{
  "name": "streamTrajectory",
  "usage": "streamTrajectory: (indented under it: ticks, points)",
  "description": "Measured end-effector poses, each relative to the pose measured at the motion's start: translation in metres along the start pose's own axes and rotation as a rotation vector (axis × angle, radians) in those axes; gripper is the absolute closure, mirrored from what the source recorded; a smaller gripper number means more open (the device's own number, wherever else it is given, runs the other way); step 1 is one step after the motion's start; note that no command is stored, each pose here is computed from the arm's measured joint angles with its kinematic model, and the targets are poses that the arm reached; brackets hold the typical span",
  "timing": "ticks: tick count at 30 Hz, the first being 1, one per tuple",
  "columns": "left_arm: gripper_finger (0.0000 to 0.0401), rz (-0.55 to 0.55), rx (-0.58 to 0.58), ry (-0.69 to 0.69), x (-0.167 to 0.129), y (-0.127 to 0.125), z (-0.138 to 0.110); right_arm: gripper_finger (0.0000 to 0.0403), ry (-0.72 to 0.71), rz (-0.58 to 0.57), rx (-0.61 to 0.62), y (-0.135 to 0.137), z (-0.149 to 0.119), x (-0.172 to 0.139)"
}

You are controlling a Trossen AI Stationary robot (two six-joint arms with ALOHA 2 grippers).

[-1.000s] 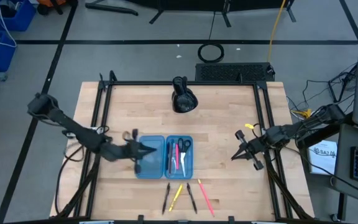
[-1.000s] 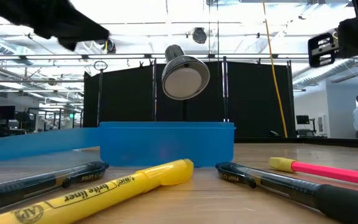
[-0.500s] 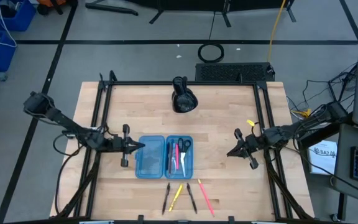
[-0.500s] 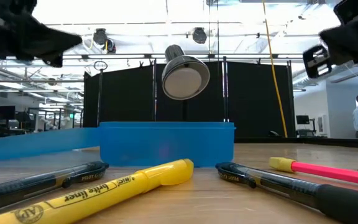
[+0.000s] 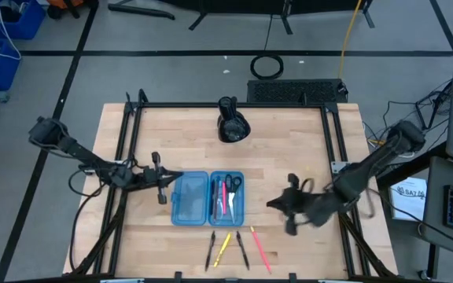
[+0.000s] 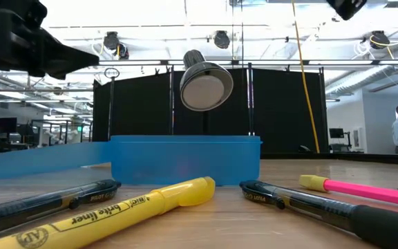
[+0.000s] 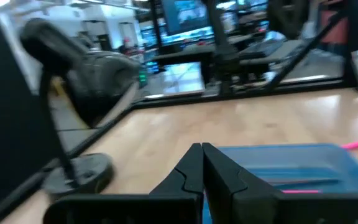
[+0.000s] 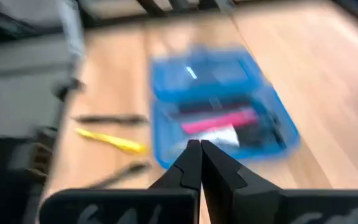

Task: Pick & place school supplies into a supply box
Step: Put the pink pencil into the blue supply box

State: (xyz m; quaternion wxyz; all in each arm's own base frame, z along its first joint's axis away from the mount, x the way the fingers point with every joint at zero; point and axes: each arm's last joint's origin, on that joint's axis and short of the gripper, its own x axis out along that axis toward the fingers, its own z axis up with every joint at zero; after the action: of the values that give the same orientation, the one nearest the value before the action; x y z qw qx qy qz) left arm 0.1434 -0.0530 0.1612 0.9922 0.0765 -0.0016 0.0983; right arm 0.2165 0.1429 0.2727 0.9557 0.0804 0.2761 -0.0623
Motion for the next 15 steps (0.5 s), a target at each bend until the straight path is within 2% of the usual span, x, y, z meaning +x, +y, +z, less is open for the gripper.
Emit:
streamTrajectory:
  ticks: [4, 6, 11, 15]
  points:
    - [0.0394, 0.073, 0.069, 0.005, 0.003, 0.006, 0.0, 0.0403, 0.148, -0.122, 0.148, 0.01, 0.016, 0.029]
    - [0.0394, 0.101, 0.111, 0.01, 0.004, 0.009, 0.0, 0.0403, 0.242, -0.161, 0.221, 0.007, 0.016, 0.048]
    - [0.0393, 0.177, 0.188, 0.04, 0.007, 0.017, -0.002, 0.0403, 0.445, -0.189, 0.394, -0.004, 0.0, 0.097]
    - [0.0393, 0.218, 0.222, 0.07, 0.009, 0.021, -0.004, 0.0403, 0.597, -0.215, 0.502, -0.008, -0.02, 0.122]
